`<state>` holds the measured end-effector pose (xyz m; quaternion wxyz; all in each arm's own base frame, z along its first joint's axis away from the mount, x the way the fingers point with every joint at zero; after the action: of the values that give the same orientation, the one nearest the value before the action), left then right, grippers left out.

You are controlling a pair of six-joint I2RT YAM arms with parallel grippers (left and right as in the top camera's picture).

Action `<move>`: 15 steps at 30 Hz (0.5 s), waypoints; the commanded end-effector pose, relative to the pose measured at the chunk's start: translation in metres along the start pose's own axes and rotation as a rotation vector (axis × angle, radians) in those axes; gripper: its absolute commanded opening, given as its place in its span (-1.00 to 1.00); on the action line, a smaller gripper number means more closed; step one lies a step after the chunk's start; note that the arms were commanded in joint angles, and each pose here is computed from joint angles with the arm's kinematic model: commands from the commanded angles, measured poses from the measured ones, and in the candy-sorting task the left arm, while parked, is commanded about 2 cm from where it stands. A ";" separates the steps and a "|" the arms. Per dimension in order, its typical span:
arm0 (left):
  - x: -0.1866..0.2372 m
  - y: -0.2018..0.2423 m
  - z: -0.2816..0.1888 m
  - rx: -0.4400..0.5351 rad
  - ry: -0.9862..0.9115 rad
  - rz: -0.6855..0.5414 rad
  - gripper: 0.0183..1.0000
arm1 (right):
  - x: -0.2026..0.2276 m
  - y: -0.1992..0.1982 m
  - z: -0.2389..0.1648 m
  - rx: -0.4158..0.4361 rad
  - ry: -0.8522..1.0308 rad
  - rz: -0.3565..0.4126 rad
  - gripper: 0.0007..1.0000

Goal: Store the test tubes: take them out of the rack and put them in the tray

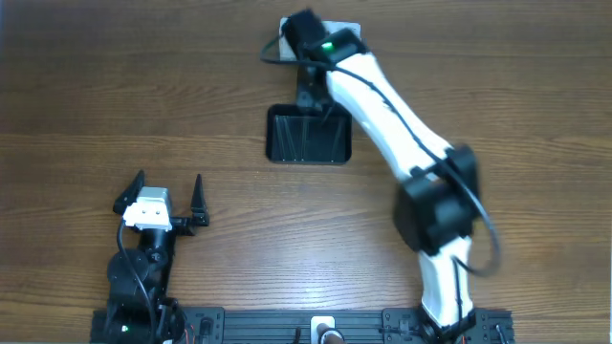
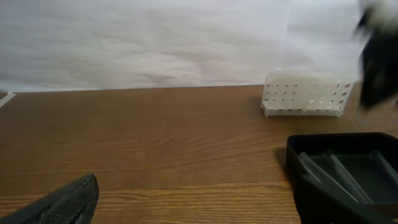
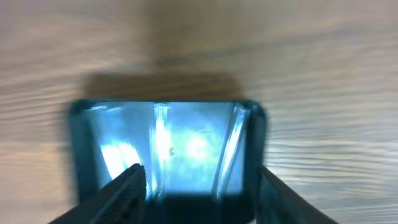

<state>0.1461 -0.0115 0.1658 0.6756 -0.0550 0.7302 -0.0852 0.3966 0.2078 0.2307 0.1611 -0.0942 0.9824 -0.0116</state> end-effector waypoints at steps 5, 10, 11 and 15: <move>0.001 0.000 0.000 0.009 0.000 0.014 1.00 | 0.051 -0.058 -0.178 0.054 -0.495 -0.146 0.53; 0.001 0.000 0.000 0.009 0.000 0.014 1.00 | 0.114 -0.104 -0.189 0.131 -0.678 -0.150 0.74; 0.001 0.000 0.000 0.009 0.000 0.014 1.00 | 0.126 -0.114 -0.186 0.151 -0.698 -0.128 0.82; 0.001 0.000 0.000 0.009 0.000 0.014 1.00 | 0.177 -0.140 -0.163 0.128 -0.801 -0.088 0.98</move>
<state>0.1461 -0.0115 0.1658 0.6757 -0.0549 0.7302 -0.0851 0.2203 0.0479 0.3668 0.5368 -0.0944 0.8373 -0.0441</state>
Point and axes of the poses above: each gripper's point midway between its finger pads, its own z axis out along the fingers, its own y axis along the line the jaws close on, x = y × z, the point moved 10 cm from there along -z, back along the fingers, and after that the axes turned 12 degrees about -z, right-handed, at the moved point
